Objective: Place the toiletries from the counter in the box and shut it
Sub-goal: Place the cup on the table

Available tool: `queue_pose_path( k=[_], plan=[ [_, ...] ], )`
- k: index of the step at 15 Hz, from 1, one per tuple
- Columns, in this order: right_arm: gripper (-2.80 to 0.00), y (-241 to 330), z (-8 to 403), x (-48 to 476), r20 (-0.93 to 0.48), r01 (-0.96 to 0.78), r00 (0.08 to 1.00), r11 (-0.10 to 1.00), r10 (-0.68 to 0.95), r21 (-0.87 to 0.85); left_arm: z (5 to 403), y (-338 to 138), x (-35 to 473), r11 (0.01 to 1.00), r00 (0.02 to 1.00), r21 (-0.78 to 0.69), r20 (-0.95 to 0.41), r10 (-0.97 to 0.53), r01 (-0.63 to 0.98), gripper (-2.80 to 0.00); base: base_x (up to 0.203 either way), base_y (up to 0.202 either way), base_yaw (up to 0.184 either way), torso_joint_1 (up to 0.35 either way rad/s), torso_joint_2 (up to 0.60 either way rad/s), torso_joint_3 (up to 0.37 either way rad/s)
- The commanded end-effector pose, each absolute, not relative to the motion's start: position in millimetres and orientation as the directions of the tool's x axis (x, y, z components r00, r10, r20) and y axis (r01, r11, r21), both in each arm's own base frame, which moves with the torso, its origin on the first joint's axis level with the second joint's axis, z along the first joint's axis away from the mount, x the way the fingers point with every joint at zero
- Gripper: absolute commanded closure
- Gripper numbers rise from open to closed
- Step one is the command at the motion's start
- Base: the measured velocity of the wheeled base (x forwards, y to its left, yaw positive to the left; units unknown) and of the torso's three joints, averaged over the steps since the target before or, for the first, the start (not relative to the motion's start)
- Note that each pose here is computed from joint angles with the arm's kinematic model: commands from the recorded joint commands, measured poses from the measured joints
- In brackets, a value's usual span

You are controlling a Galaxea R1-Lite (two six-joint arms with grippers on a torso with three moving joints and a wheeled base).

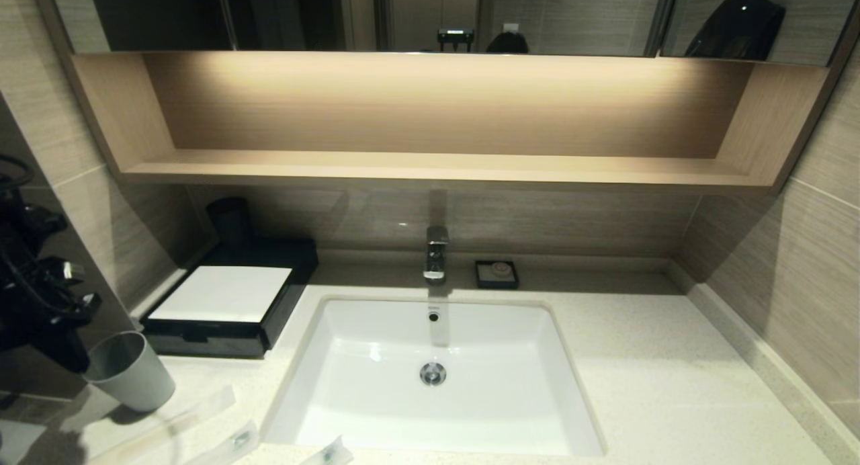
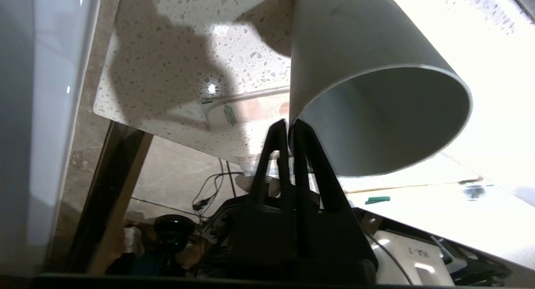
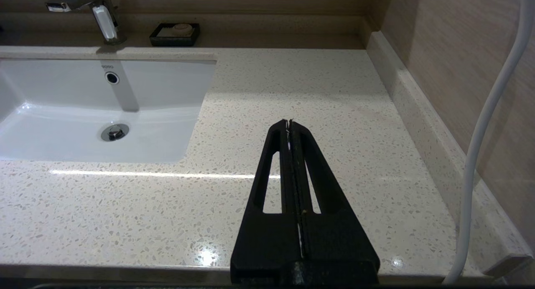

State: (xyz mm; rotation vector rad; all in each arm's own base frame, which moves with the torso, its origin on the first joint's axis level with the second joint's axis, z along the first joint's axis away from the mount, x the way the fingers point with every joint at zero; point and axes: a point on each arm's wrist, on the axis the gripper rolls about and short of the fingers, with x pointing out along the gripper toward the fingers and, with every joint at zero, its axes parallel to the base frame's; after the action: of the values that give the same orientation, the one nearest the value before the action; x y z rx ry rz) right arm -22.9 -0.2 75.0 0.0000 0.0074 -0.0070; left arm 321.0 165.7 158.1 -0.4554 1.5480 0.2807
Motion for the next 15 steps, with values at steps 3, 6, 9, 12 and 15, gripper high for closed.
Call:
queue_pose_path(
  k=[3,6,9,12,15],
  plan=[
    [0.00,0,75,-23,-0.008,0.008,1.000,1.000,-0.008,0.000,161,165,321,0.883,0.036,-0.135,-0.990,-0.133,-0.450,-2.80,0.000,0.000,0.000,0.000,0.00,0.000],
    [0.00,0,75,-23,-0.008,0.007,1.000,1.000,-0.007,0.000,167,164,320,0.883,0.056,-0.141,-0.990,-0.130,-0.448,-2.80,0.000,0.000,0.000,0.000,0.00,0.000],
    [0.00,0,75,-23,-0.008,0.008,1.000,1.000,-0.008,0.000,195,157,307,0.886,0.138,-0.169,-0.983,-0.121,-0.433,-2.80,0.000,0.000,0.000,0.000,0.00,0.000],
    [0.00,0,75,-23,-0.008,0.008,1.000,1.000,-0.008,0.000,234,144,285,0.895,0.257,-0.202,-0.961,-0.103,-0.398,-2.80,0.000,0.000,0.000,0.000,0.00,0.000],
    [0.00,0,75,-23,-0.008,0.008,1.000,1.000,-0.008,0.000,257,132,263,0.904,0.347,-0.214,-0.935,-0.080,-0.370,-2.80,0.000,0.000,0.000,0.000,0.00,0.000]
  ],
)
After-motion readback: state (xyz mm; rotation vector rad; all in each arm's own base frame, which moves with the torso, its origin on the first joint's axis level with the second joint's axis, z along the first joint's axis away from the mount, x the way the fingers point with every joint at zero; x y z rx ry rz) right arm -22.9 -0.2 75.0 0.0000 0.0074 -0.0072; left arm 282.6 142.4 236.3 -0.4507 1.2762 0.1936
